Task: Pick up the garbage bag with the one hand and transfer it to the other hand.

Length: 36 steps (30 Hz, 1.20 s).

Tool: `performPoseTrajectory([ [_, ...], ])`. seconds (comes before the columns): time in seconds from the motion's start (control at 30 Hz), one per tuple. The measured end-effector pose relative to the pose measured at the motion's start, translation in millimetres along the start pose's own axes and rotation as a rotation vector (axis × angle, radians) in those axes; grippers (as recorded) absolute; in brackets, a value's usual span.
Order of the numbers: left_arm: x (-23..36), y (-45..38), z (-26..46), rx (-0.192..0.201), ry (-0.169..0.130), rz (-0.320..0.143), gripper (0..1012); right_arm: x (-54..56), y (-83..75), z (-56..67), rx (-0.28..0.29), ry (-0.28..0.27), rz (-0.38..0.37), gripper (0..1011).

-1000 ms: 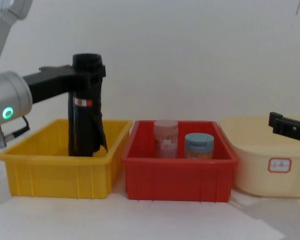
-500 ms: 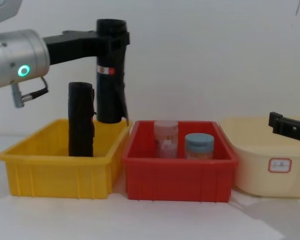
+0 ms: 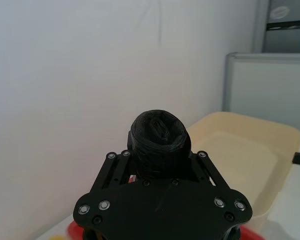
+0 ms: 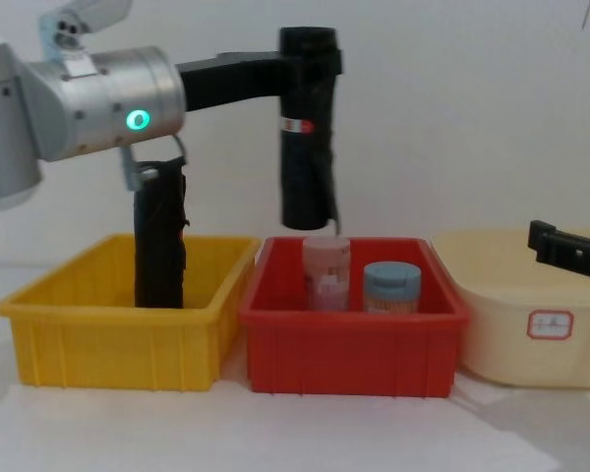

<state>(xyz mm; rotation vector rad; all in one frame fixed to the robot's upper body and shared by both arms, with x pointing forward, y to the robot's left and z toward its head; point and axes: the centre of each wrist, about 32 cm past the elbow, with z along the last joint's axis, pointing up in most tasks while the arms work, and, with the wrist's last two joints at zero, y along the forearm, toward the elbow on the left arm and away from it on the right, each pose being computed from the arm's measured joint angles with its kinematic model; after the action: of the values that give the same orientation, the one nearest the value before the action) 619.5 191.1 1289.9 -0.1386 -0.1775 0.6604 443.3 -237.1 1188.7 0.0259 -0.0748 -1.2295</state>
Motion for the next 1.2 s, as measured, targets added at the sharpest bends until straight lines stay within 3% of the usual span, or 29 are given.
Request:
performPoseTrajectory([
  [0.17, 5.4, -29.8, -10.1, -0.017, 0.05, -0.084, 376, 0.0, 0.0, 0.0, 0.0, 0.0, 0.0, 1002],
  [0.2, 5.4, -29.8, -10.1, -0.017, 0.05, -0.084, 376, 0.0, 0.0, 0.0, 0.0, 0.0, 0.0, 1001],
  [0.3, 6.1, -45.4, -14.0, -0.029, 0.072, -0.129, 376, 0.0, 0.0, 0.0, 0.0, 0.0, 0.0, 1001],
  [0.33, 6.8, -50.8, -18.7, -0.028, 0.087, -0.144, 376, 0.0, 0.0, 0.0, 0.0, 0.0, 0.0, 1001],
  [0.5, 5.5, -69.6, -26.0, -0.036, 0.118, -0.202, 376, 0.0, 0.0, 0.0, 0.0, 0.0, 0.0, 1001],
  [0.77, -1.0, -84.6, -30.3, -0.035, 0.141, -0.263, 376, 0.0, 0.0, 0.0, 0.0, 0.0, 0.0, 1002],
  [1.2, -12.5, -93.7, -28.0, -0.033, 0.155, -0.338, 376, 0.0, 0.0, 0.0, 0.0, 0.0, 0.0, 1001],
])
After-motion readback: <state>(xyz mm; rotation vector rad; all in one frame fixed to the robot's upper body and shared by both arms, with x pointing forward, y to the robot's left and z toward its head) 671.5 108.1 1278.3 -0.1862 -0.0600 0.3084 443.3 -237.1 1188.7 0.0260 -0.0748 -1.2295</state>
